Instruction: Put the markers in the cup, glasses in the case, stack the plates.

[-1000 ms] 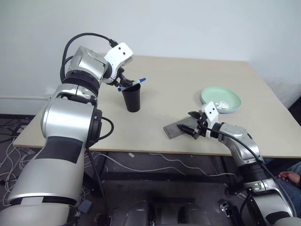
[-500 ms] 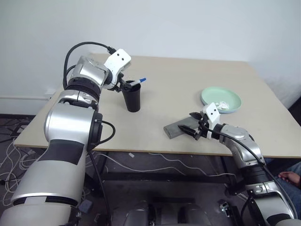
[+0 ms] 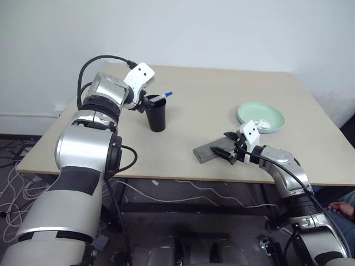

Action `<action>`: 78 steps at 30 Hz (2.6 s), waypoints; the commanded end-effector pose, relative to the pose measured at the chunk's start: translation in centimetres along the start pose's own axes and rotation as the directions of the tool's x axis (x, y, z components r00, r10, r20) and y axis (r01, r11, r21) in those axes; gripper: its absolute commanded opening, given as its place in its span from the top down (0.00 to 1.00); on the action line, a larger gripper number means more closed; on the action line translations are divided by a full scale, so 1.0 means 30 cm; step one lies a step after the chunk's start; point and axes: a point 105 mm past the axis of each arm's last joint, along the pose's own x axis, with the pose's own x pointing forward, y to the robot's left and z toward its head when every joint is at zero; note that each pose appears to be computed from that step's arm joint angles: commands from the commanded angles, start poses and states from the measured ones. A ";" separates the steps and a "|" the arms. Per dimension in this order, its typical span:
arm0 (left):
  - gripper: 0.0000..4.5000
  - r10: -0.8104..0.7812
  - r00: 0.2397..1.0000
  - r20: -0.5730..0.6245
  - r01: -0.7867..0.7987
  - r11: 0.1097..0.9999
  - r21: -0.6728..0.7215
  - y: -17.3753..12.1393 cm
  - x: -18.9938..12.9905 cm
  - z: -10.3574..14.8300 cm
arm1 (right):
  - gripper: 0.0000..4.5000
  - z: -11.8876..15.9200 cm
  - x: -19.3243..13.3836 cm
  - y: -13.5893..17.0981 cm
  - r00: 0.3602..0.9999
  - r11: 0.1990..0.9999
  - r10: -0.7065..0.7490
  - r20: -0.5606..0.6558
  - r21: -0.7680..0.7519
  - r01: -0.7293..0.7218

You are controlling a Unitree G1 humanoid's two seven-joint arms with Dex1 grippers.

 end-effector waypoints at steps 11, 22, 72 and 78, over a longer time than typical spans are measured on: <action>0.80 0.026 0.998 0.058 -0.027 1.000 0.002 0.002 0.001 0.040 | 0.00 0.061 -0.019 -0.020 0.998 0.999 -0.032 0.060 -0.035 0.035; 0.80 0.023 0.995 0.094 -0.022 1.000 -0.015 0.008 -0.003 0.045 | 0.00 0.059 -0.017 -0.020 0.998 0.999 -0.028 0.057 -0.035 0.030; 0.95 0.344 0.700 0.626 -0.223 0.938 -0.266 0.141 -0.130 0.225 | 0.00 0.056 -0.011 -0.020 0.999 0.999 -0.004 0.040 -0.044 0.005; 0.95 0.431 0.668 0.606 -0.260 0.899 -0.352 0.099 -0.059 0.146 | 0.00 0.068 -0.004 -0.021 0.999 0.999 0.008 0.040 -0.053 -0.006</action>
